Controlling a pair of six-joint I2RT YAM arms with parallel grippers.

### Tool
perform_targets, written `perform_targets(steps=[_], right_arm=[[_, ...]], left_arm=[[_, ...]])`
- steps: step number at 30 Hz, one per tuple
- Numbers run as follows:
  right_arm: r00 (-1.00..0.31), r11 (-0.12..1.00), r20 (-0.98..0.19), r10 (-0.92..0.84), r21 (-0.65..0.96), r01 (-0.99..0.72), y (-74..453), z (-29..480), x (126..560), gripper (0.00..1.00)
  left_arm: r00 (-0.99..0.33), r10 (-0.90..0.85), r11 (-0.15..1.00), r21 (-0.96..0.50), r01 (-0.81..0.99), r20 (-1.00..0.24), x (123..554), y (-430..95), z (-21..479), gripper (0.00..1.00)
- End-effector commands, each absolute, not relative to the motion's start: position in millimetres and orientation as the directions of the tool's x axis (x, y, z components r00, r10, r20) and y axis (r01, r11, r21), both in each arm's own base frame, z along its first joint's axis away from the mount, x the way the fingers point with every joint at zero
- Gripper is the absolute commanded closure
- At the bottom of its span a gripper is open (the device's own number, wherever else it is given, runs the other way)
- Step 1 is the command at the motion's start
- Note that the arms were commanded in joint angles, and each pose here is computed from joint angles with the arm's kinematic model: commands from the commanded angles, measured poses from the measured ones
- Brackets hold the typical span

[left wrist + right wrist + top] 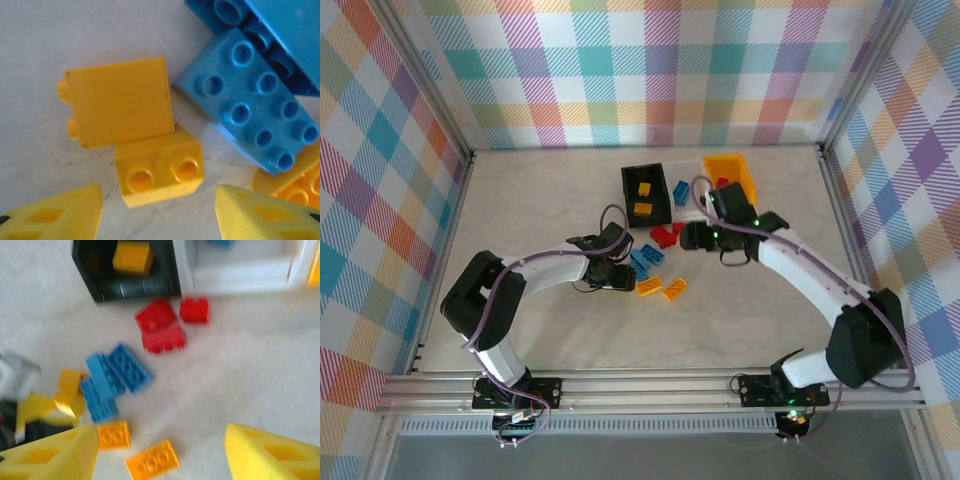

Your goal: Sort the legos into containers by color

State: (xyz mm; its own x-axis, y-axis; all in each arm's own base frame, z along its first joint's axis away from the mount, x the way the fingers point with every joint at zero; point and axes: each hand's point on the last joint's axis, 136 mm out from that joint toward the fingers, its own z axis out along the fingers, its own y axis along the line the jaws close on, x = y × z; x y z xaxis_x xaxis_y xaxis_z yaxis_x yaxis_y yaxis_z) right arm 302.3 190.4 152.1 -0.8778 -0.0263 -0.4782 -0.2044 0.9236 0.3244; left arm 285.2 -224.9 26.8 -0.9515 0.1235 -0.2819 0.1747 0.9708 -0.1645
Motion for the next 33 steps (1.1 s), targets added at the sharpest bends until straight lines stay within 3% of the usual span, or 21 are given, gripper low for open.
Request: perform_targets(steps=[1, 7, 11, 15, 18, 26, 33], right_arm=[[-0.901, 0.917, -0.434, 0.013, 0.363, -0.162, 185, 138, 271, 0.33], [-0.927, 0.921, -0.374, 0.031, 0.371, -0.119, 173, 112, 231, 0.33], [-0.948, 0.927, -0.315, 0.037, 0.366, -0.086, 171, 95, 215, 0.33], [-0.959, 0.936, -0.284, -0.005, 0.335, -0.104, 184, 81, 209, 0.20], [-0.962, 0.934, -0.273, -0.008, 0.342, -0.105, 193, 76, 211, 0.19], [-0.966, 0.930, -0.259, -0.004, 0.353, -0.099, 201, 67, 216, 0.15], [-0.971, 0.922, -0.239, 0.004, 0.377, -0.089, 205, 60, 214, 0.15]], left_arm=[[-0.942, 0.138, 0.977, -0.113, 0.180, -0.306, 302, -224, 25, 0.40], [-0.946, 0.147, 0.980, -0.090, 0.180, -0.289, 309, -227, 17, 0.49], [-0.945, 0.143, 0.981, -0.085, 0.175, -0.293, 308, -224, 18, 0.65], [-0.944, 0.137, 0.982, -0.087, 0.170, -0.299, 302, -219, 22, 0.75], [-0.943, 0.133, 0.982, -0.090, 0.168, -0.305, 295, -214, 30, 0.79], [-0.909, 0.131, 0.981, -0.083, 0.177, -0.395, 284, -193, 89, 0.79], [-0.854, 0.177, 0.966, -0.078, 0.245, -0.488, 347, -216, 151, 0.78]])
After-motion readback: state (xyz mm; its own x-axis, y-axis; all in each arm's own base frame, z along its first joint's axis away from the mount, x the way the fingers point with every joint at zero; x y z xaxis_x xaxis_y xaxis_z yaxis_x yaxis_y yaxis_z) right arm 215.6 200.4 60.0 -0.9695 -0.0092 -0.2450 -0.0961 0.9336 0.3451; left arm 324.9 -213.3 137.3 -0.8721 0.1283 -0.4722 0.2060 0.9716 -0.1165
